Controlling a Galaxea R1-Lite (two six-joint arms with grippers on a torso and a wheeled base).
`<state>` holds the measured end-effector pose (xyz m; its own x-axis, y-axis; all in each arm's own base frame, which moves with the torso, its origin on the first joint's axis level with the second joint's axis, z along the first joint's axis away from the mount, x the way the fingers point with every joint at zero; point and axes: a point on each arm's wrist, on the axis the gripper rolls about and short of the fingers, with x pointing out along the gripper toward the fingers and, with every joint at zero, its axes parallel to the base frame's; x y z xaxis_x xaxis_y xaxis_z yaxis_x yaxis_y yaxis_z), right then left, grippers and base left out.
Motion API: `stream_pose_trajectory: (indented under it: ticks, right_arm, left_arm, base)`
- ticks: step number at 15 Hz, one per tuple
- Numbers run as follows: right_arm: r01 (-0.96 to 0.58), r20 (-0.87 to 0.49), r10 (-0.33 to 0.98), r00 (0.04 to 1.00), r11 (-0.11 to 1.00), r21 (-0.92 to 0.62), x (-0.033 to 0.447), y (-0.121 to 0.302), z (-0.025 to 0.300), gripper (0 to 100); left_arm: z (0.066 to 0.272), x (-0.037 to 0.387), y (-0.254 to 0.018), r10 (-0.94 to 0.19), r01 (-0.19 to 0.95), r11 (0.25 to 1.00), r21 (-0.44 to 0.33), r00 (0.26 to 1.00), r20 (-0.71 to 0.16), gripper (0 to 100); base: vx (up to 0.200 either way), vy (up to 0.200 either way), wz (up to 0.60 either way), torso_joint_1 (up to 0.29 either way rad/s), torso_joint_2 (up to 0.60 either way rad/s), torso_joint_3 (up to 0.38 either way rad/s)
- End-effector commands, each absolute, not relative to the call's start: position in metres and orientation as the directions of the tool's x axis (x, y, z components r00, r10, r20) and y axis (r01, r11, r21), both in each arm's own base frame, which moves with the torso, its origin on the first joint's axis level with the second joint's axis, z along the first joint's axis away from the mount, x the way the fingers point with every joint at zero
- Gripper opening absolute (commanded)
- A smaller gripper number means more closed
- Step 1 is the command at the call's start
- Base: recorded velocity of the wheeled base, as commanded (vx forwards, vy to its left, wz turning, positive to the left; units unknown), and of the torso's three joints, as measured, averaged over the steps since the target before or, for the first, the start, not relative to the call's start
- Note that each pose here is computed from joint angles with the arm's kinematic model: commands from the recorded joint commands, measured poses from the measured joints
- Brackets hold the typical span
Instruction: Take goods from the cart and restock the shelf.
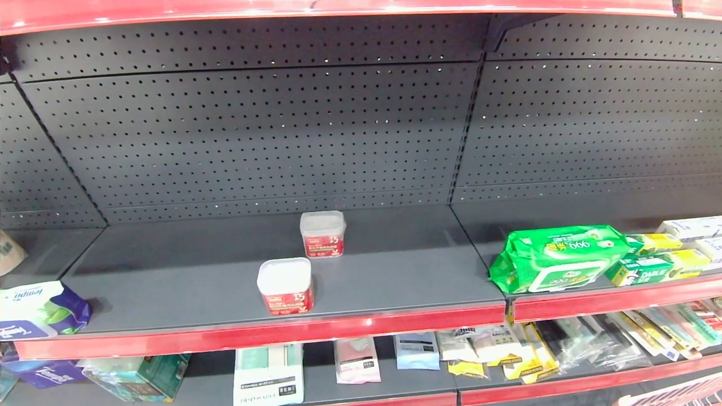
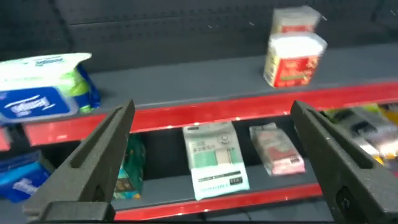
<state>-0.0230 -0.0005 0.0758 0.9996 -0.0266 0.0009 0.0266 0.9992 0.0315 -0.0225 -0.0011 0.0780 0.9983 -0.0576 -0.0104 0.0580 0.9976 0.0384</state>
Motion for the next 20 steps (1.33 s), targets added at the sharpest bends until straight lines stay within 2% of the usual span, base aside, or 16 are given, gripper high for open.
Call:
stream_pose_trajectory:
  ticks: [1, 2, 3, 4, 5, 6, 7, 8, 9, 11, 14, 17, 20]
  right_arm:
    - [0.025, -0.002, -0.025, 1.000, 0.999, 0.026, -0.023, 0.000, 0.076, 100]
    - [0.023, -0.002, -0.023, 1.000, 1.000, 0.020, -0.023, 0.000, 0.076, 100]
    - [0.020, -0.002, -0.020, 1.000, 1.000, 0.017, -0.023, 0.000, 0.076, 100]
    - [0.018, -0.002, -0.018, 1.000, 1.000, 0.015, -0.023, 0.000, 0.076, 100]
    - [0.018, -0.002, -0.018, 1.000, 1.000, 0.015, -0.023, 0.000, 0.076, 100]
    - [0.020, -0.003, -0.020, 1.000, 1.000, 0.009, -0.023, 0.000, 0.075, 100]
    - [0.018, -0.003, -0.018, 1.000, 1.000, 0.009, -0.023, 0.000, 0.075, 100]
    - [0.018, -0.003, -0.018, 1.000, 1.000, 0.005, -0.023, 0.000, 0.075, 100]
    - [0.018, -0.003, -0.018, 1.000, 1.000, 0.003, -0.023, 0.000, 0.075, 100]
    - [0.018, -0.002, -0.018, 1.000, 1.000, 0.003, -0.023, 0.000, 0.076, 100]
    - [0.018, -0.003, -0.018, 1.000, 1.000, 0.003, -0.023, 0.000, 0.075, 100]
    - [0.018, -0.003, -0.018, 1.000, 1.000, 0.003, -0.023, 0.000, 0.075, 100]
    - [0.018, -0.003, -0.018, 1.000, 1.000, 0.003, -0.023, 0.000, 0.075, 100]
  left_arm:
    - [0.143, -0.009, -0.001, -0.069, 0.070, 0.997, 0.030, 0.997, -0.041, 100]
    - [0.204, 0.023, 0.000, 0.001, -0.008, 0.996, -0.094, 0.998, -0.070, 100]
    - [0.266, 0.088, 0.008, 0.165, -0.184, 0.957, -0.223, 0.981, -0.105, 100]
    - [0.261, 0.126, 0.021, 0.314, -0.349, 0.923, -0.162, 0.927, -0.206, 100]
    - [0.252, 0.140, 0.025, 0.362, -0.400, 0.910, -0.106, 0.894, -0.264, 100]
    - [0.210, 0.167, 0.027, 0.354, -0.401, 0.916, -0.021, 0.831, -0.428, 100]
    - [0.196, 0.174, 0.025, 0.316, -0.367, 0.930, -0.017, 0.823, -0.471, 100]
    - [0.170, 0.186, 0.015, 0.207, -0.258, 0.966, -0.022, 0.819, -0.536, 100]
    - [0.156, 0.201, 0.011, 0.145, -0.192, 0.981, -0.020, 0.803, -0.578, 100]
    - [0.140, 0.226, -0.002, 0.083, -0.117, 0.993, -0.016, 0.794, -0.603, 100]
    - [0.120, 0.252, -0.018, 0.047, -0.067, 0.998, -0.007, 0.764, -0.644, 100]
    - [0.111, 0.264, -0.038, -0.007, -0.014, 1.000, -0.028, 0.759, -0.652, 100]
    - [0.096, 0.274, -0.045, -0.023, -0.001, 0.999, -0.035, 0.742, -0.670, 100]
  base:
    - [0.000, 0.000, 0.00, 0.000, 0.00, 0.000]
    - [0.000, 0.000, 0.00, 0.000, 0.00, 0.000]
    - [0.000, 0.000, 0.00, 0.000, 0.00, 0.000]
    - [0.000, 0.000, 0.00, 0.000, 0.00, 0.000]
    - [0.000, 0.000, 0.00, 0.000, 0.00, 0.000]
    - [0.000, 0.000, 0.00, 0.000, 0.00, 0.000]
    - [0.000, 0.000, 0.00, 0.000, 0.00, 0.000]
    - [0.000, 0.000, 0.00, 0.000, 0.00, 0.000]
    - [0.000, 0.000, 0.00, 0.000, 0.00, 0.000]
    - [0.000, 0.000, 0.00, 0.000, 0.00, 0.000]
    - [0.000, 0.000, 0.00, 0.000, 0.00, 0.000]
    - [0.000, 0.000, 0.00, 0.000, 0.00, 0.000]
    - [0.000, 0.000, 0.00, 0.000, 0.00, 0.000]
